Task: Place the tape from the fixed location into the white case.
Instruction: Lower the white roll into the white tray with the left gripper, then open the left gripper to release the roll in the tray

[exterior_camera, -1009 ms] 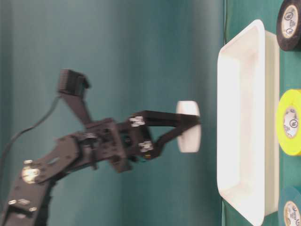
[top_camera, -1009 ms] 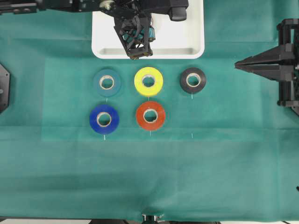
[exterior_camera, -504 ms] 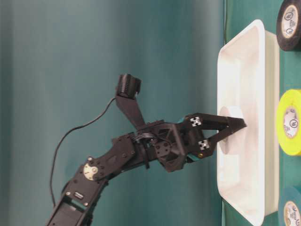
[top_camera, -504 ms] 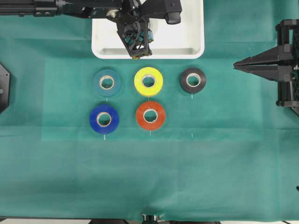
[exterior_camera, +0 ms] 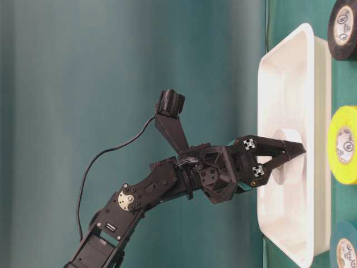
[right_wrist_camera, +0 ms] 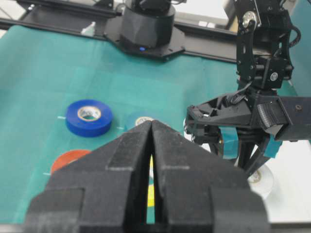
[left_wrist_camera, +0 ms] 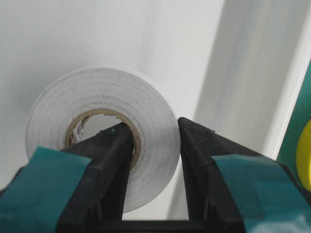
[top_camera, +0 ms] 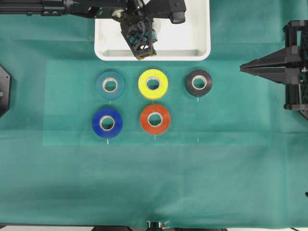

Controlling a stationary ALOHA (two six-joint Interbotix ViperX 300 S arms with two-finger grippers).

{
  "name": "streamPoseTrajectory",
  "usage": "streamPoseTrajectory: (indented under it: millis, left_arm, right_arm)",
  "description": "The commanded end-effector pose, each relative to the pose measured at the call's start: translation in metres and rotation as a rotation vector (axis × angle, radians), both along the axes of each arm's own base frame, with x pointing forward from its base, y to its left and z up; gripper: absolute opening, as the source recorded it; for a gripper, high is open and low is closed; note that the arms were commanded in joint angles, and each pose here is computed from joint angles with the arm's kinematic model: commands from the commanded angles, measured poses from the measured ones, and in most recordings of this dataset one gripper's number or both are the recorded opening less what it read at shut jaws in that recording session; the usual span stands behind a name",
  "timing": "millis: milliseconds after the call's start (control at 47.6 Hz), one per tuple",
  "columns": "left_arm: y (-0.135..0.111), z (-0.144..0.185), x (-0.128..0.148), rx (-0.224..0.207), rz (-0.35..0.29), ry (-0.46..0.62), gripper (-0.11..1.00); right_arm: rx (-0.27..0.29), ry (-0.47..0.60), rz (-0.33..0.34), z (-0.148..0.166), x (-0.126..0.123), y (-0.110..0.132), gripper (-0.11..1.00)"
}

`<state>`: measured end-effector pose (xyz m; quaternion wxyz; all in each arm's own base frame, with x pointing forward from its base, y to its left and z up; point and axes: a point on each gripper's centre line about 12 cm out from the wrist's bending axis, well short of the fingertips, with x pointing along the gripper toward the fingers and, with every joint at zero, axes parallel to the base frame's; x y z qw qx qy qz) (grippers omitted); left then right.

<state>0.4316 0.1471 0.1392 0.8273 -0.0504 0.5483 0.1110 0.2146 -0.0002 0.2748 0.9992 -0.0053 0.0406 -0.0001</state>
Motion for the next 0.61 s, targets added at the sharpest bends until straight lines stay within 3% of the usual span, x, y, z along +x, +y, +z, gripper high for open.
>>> streamPoseTrajectory:
  millis: [0,315,504,588]
  left_arm:
    - [0.0018,0.0155,0.0042,0.010,0.005,-0.045,0.26]
    - [0.0024,0.0175,0.0064,0.017,0.008,-0.074,0.30]
    - [0.0022,0.0177,0.0060,0.017,0.008,-0.074,0.84]
    - [0.0021,0.0179,0.0056,0.017,0.008,-0.074,0.97]
  right_arm:
    - [0.000,-0.023,0.000,0.0092,0.0031,0.0000,0.00]
    - [0.001,-0.025,0.000,0.0098,0.0032,0.0000,0.00]
    - [0.001,-0.025,0.000,0.0098,0.0032,0.0000,0.00]
    - [0.001,-0.025,0.000,0.0098,0.0032,0.0000,0.00]
